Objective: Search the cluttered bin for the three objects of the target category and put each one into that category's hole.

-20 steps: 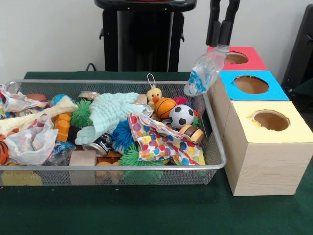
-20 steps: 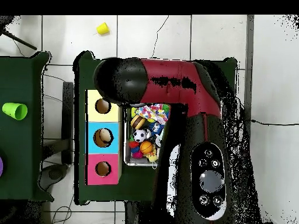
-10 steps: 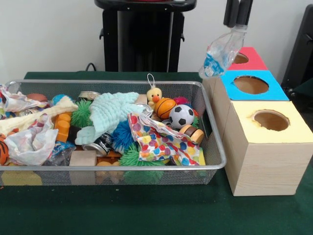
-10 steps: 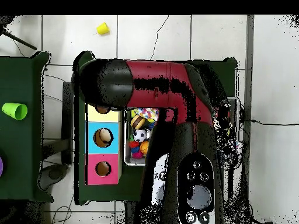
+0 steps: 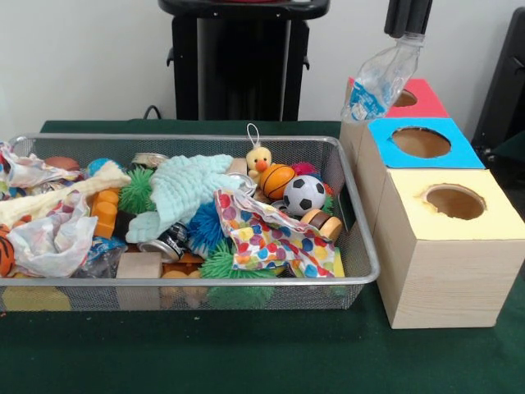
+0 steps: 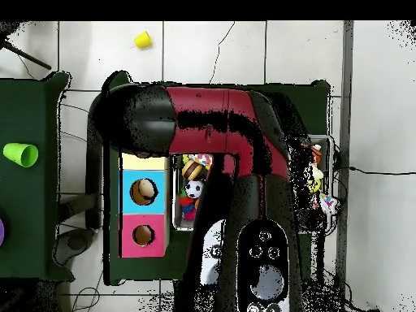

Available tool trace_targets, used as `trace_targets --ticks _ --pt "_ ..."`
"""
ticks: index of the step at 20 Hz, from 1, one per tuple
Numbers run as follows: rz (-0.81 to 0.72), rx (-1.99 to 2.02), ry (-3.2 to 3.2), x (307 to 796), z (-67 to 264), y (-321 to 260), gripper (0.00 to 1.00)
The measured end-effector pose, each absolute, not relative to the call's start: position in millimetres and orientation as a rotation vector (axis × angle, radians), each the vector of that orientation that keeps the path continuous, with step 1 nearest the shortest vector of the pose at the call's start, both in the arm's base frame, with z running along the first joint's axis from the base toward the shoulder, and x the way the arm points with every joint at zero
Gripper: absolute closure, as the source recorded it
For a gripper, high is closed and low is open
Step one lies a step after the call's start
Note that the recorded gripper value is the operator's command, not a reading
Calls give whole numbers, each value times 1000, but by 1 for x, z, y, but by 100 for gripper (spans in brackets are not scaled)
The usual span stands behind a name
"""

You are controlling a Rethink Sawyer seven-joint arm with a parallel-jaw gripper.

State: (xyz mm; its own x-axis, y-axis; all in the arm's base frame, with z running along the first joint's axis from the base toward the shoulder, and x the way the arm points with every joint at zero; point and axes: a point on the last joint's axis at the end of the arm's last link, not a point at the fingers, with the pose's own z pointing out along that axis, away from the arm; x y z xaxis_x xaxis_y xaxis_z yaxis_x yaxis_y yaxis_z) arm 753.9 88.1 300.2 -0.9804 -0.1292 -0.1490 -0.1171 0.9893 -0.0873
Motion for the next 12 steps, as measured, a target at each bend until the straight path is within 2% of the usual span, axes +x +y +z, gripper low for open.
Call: trace_targets --ticks 12 --pt "-124 -156 2986 752 301 83 100"
